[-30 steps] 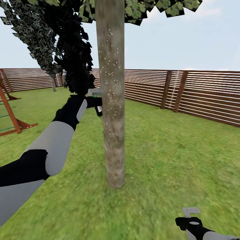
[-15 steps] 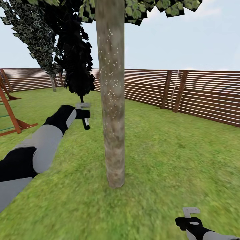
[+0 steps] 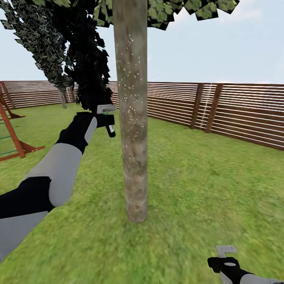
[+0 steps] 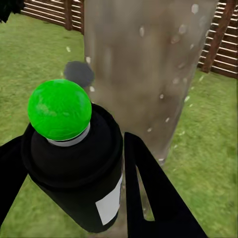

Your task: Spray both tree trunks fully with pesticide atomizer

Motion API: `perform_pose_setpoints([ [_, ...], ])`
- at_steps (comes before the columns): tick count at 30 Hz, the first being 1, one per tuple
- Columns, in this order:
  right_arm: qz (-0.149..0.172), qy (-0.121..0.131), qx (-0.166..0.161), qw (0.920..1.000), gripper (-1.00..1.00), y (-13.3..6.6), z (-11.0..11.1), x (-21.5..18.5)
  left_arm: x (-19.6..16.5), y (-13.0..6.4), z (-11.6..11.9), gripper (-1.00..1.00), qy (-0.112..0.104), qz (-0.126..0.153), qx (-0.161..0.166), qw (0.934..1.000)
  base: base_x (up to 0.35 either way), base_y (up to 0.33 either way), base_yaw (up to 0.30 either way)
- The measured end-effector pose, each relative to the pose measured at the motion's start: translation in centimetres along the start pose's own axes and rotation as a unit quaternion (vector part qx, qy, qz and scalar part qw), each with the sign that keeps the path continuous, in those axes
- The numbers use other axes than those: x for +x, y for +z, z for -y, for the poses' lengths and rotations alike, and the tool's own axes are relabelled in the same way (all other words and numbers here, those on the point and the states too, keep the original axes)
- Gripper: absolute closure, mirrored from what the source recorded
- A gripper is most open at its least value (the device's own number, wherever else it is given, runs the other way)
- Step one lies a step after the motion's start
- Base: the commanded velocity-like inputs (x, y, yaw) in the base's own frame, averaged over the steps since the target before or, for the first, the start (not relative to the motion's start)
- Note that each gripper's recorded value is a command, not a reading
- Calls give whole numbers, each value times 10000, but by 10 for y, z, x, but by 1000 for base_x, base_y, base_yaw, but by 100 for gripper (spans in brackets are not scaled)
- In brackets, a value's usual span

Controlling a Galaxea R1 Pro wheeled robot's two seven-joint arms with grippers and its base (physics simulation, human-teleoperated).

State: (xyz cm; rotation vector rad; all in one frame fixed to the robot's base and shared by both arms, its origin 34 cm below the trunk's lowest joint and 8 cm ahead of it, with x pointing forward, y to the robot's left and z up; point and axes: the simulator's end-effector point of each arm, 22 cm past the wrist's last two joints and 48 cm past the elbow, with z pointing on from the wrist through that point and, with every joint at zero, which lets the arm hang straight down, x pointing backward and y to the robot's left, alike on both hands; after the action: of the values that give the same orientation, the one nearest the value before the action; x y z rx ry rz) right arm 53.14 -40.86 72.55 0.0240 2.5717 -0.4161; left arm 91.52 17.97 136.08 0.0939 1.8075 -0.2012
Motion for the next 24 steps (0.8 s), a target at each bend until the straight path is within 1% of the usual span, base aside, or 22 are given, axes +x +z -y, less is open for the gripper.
perform_pose_setpoints([
  [3,1,0,0,10000,-100,0,0,0,1,0,1,100,5,-10,3,10000,0,0,0],
  [5,0,0,0,10000,-100,0,0,0,15,5,1,100,-25,-163,12,9999,0,0,0],
  [6,1,1,0,10000,-100,0,0,0,39,11,3,100,-58,-428,30,9991,0,0,0],
  [7,-1,0,0,10000,-100,0,0,0,71,18,5,100,-101,-766,51,9970,0,0,0],
  [8,-1,0,0,10000,-100,0,0,0,87,21,5,100,-127,-932,63,9955,0,0,0],
  [9,2,1,0,10000,-100,0,0,0,94,21,6,100,-142,-1007,71,9948,0,0,0],
  [10,2,1,0,10000,-100,0,0,0,108,23,7,100,-156,-1152,80,9932,0,0,0],
  [13,2,1,-1,10000,-100,0,0,0,132,27,8,100,-169,-1282,102,9915,0,0,0],
  [15,2,1,-3,10000,-100,0,0,0,139,28,9,100,-172,-1335,107,9908,0,0,0],
  [16,0,1,-5,10000,-100,0,-1,0,149,28,10,100,-181,-1425,120,9896,0,0,0],
  [17,-1,0,-4,10000,-100,0,-1,0,155,29,12,100,-183,-1457,137,9891,0,0,0],
  [19,3,1,-5,10000,-100,0,-1,-1,158,31,13,100,-160,-1385,143,9901,0,0,0],
  [20,2,1,-2,10000,-100,0,0,0,152,32,13,100,-138,-1306,142,9912,0,0,0],
  [21,2,0,-2,10000,-100,0,0,0,140,32,12,100,-119,-1169,134,9930,0,0,0],
  [22,0,0,-1,10000,-100,0,0,0,110,30,10,100,-87,-892,109,9959,0,0,0],
  [23,7,2,0,10000,-100,0,0,-1,88,26,9,100,-76,-689,96,9975,0,0,0],
  [24,3,1,0,10000,-100,0,0,0,79,26,9,100,-66,-605,88,9981,0,0,0],
])
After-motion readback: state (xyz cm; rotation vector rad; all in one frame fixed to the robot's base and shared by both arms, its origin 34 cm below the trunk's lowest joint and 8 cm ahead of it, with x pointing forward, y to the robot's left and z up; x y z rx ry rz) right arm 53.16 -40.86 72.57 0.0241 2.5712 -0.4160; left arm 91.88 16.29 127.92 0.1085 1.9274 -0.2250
